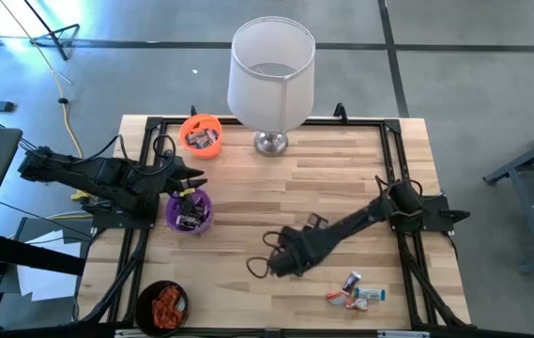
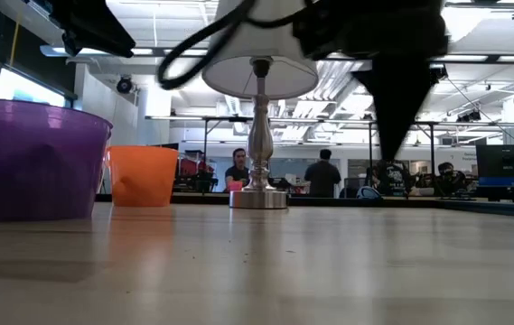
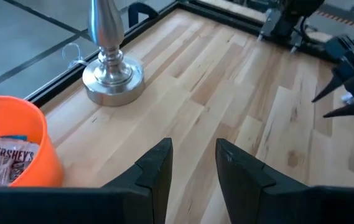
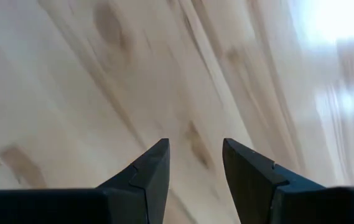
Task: Sort candy
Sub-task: Put the brown chocolate into the purple bucket
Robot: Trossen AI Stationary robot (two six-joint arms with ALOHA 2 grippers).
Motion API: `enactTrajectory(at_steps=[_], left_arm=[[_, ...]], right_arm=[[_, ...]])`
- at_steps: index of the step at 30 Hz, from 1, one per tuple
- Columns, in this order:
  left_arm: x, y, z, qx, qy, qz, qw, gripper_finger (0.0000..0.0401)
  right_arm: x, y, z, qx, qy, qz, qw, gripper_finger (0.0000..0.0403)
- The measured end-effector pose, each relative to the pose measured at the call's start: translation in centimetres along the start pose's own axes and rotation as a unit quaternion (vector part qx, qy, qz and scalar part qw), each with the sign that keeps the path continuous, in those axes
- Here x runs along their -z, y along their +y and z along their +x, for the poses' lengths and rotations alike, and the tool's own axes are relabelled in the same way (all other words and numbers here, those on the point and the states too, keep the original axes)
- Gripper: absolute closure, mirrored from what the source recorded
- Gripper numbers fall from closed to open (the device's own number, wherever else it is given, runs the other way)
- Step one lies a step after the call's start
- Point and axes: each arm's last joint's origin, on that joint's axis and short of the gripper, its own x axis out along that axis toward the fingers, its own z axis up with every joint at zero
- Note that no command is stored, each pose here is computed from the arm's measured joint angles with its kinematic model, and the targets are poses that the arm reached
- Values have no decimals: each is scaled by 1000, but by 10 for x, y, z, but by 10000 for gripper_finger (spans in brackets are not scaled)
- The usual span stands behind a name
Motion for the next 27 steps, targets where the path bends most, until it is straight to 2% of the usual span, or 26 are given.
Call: enactTrajectory(at_steps=[5,11,17,20,22,24,27], left_arm=[[-4,-2,0,7,-21,-14,1000,291],[-13,-7,3,9,-62,-39,997,291],[-17,-16,12,16,-76,-50,996,291],[-17,-20,18,15,-73,-51,996,291],[-17,-22,21,14,-71,-49,996,291],[-17,-23,23,13,-72,-47,996,291],[-18,-22,24,8,-73,-30,997,291]], right_arm=[[30,8,-9,41,14,22,999,261],[62,11,-21,89,33,9,995,261],[90,4,-25,84,27,25,996,261],[104,1,-19,62,12,74,995,261],[111,0,-15,32,8,127,991,261],[118,-1,-12,9,7,189,982,261],[126,-1,-13,-28,12,284,958,261]])
